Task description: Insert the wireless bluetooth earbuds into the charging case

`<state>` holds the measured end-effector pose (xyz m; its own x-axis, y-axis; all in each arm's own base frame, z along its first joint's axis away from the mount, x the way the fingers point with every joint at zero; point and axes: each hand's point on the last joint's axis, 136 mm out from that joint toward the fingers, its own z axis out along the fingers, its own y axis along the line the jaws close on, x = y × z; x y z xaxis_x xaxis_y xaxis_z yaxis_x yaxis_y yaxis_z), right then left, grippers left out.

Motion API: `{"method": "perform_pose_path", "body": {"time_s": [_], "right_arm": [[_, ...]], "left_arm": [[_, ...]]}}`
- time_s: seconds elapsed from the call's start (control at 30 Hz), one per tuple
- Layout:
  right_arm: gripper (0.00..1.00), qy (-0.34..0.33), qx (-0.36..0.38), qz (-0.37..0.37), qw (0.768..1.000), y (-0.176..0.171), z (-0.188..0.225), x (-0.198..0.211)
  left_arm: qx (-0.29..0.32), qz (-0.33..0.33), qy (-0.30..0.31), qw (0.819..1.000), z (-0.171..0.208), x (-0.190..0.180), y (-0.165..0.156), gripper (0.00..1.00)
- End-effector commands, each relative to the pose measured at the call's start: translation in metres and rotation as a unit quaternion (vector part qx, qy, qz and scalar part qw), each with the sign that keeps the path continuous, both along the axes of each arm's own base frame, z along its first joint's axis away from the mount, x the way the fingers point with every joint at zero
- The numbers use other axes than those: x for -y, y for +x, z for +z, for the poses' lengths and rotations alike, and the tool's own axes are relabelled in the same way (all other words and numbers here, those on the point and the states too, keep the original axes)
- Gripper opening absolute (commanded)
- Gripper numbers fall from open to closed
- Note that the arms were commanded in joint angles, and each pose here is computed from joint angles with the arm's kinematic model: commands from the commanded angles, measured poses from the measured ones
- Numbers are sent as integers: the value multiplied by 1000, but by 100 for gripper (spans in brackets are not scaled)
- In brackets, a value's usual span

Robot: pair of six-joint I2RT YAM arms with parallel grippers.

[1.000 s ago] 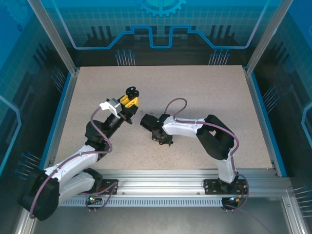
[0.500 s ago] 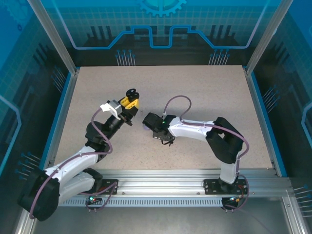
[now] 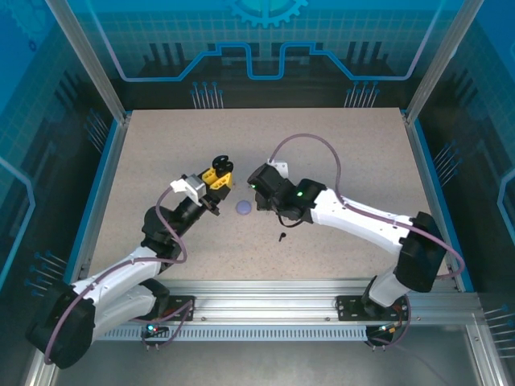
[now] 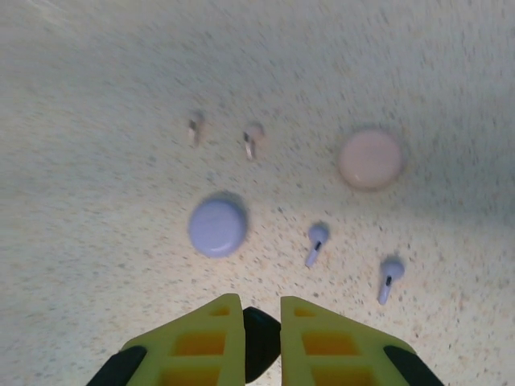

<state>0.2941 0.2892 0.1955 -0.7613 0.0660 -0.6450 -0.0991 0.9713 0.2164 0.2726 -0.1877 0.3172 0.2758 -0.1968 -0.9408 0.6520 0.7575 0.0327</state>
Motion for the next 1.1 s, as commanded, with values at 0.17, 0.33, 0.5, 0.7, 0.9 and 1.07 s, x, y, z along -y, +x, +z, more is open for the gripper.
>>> {"method": "perform_pose_path", "body": {"time_s": [0.17,0.33,0.5,0.7,0.9,1.07], "right_arm": [[13,45,132,74,988,16,117,3],[13,58,171,115,977,15,161,-5],[13,69,214,155,962,11,191,-13],[13,81,255,216,939,-4,204,-21],[13,91,278,263,919,-20,204,-24],[13,99,276,292,910,-29,200,-31]], "left_arm": [[10,-6,44,999,-20,12,-2,0],[32,-19,82,996,-22,27,0,0],[50,-22,90,994,-17,36,7,0],[67,-36,76,994,-5,42,8,0],[76,-58,55,994,9,45,2,0],[75,-67,61,993,9,49,3,0]]}}
